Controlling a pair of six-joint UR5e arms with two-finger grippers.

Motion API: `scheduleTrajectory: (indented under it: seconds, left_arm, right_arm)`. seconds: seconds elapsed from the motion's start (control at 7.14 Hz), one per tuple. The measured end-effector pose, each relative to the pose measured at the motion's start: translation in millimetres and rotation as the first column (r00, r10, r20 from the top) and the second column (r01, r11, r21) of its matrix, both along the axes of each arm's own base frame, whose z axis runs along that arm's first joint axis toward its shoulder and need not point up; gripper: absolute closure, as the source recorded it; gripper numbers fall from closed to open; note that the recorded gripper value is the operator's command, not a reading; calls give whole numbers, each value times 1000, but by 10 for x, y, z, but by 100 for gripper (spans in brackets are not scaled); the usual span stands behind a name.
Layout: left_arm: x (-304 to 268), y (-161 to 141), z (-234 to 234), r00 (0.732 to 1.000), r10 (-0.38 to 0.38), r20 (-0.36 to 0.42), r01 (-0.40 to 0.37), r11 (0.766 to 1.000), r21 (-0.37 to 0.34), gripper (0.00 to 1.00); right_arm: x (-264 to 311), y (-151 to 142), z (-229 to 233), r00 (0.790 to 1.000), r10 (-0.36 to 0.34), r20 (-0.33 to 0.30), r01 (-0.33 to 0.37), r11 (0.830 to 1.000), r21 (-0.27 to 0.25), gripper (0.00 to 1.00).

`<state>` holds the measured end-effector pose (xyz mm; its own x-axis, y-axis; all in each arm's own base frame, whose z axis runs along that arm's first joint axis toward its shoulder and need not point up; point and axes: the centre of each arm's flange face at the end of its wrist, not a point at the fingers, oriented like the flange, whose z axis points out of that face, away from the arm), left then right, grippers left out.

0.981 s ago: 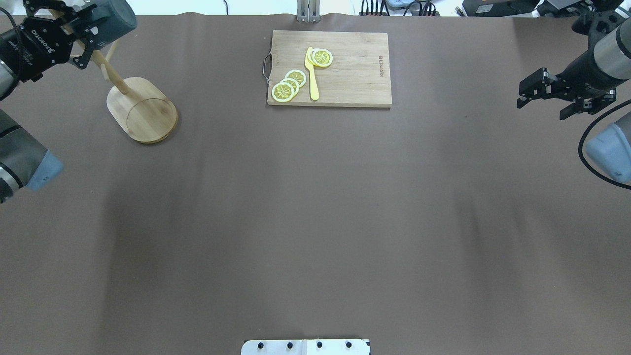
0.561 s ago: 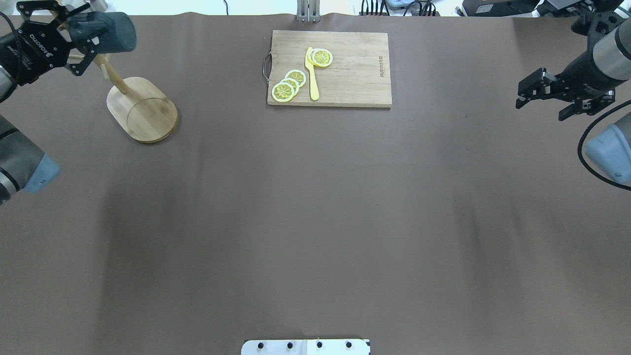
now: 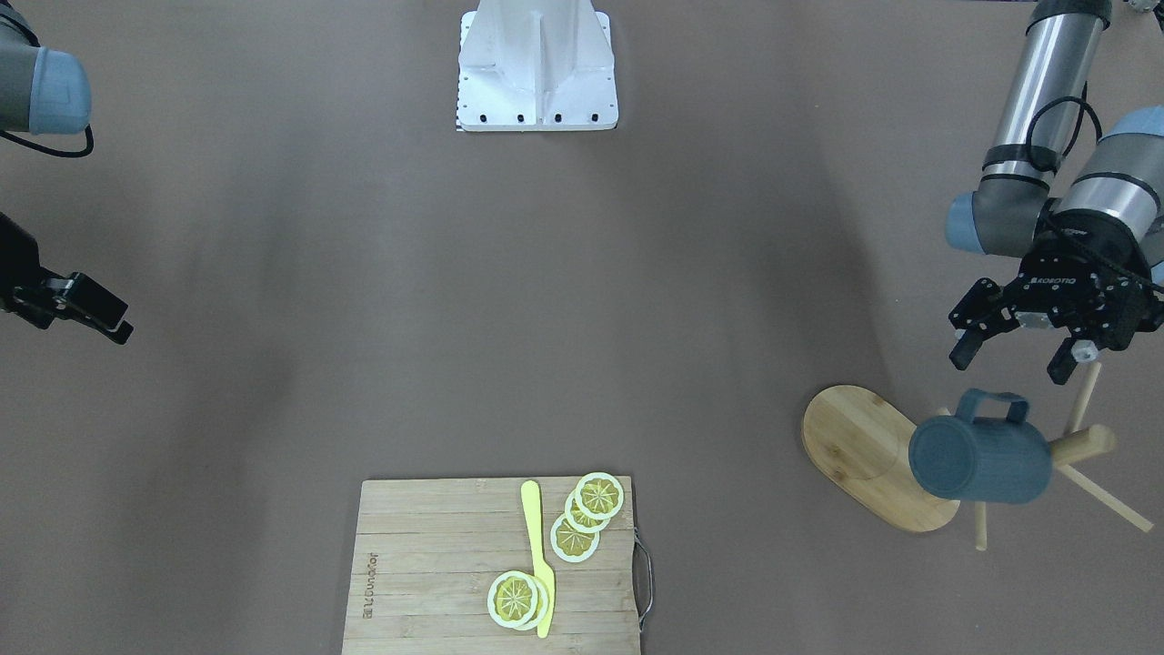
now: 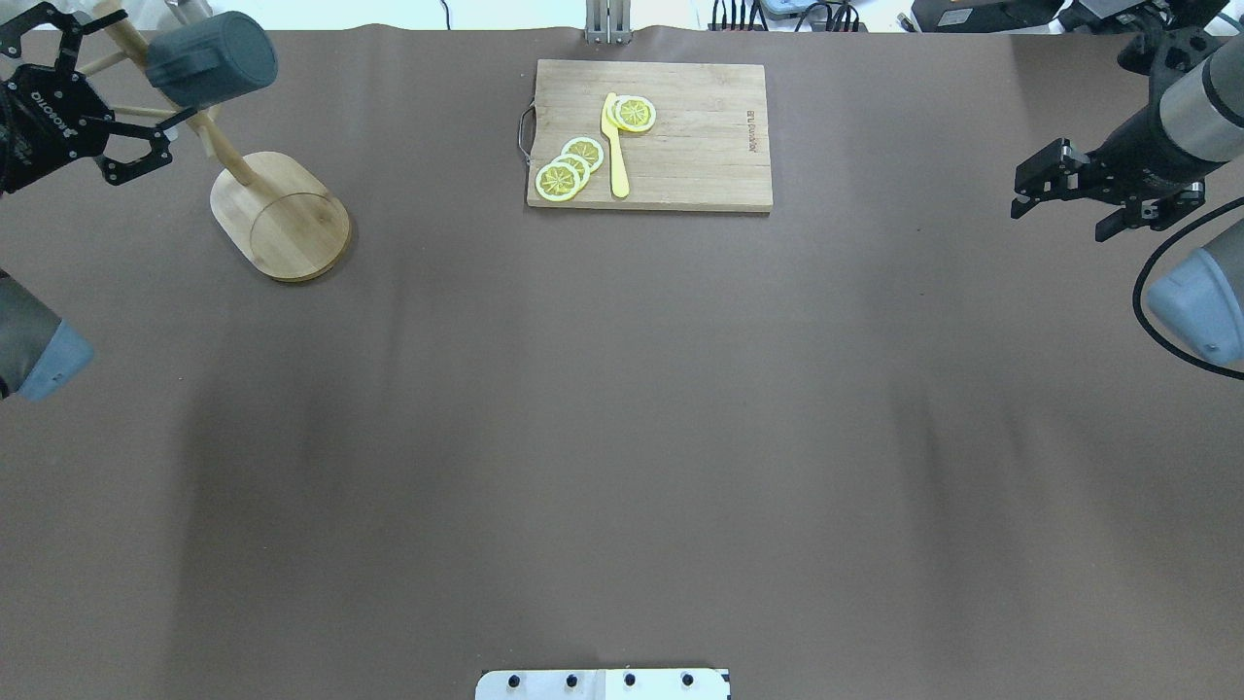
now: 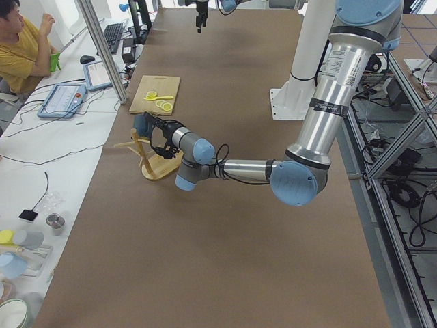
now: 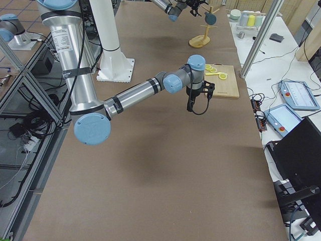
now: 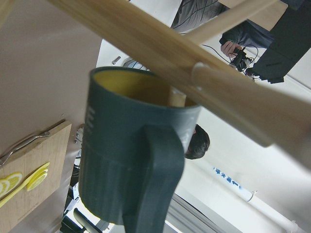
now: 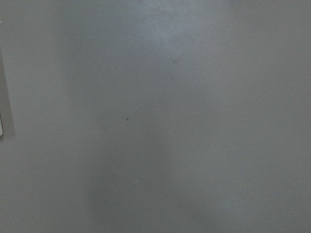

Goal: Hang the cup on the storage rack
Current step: 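Open the left gripper to leave the mug hanging on the peg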

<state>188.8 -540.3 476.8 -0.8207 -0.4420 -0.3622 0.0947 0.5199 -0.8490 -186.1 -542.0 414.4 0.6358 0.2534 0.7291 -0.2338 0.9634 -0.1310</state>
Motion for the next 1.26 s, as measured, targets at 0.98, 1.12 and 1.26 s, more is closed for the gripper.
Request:
scheduleTrajectory:
  seconds: [0.98, 1.12, 1.26]
  left_arm:
    - [-1012, 1199, 1292, 534, -380, 755, -24, 886, 462, 3]
    - [-1187, 1063, 1368, 378, -419, 826, -50, 881, 470, 3]
    - [-1372, 903, 1457, 198, -433, 880, -101, 883, 457, 3]
  right_arm:
    - [134, -33, 97, 998, 21, -53, -19, 999, 37, 0]
    - [250, -62, 160, 997, 18, -69, -14, 998, 57, 0]
    - [422, -76, 274, 996, 7, -88, 0, 997, 79, 0]
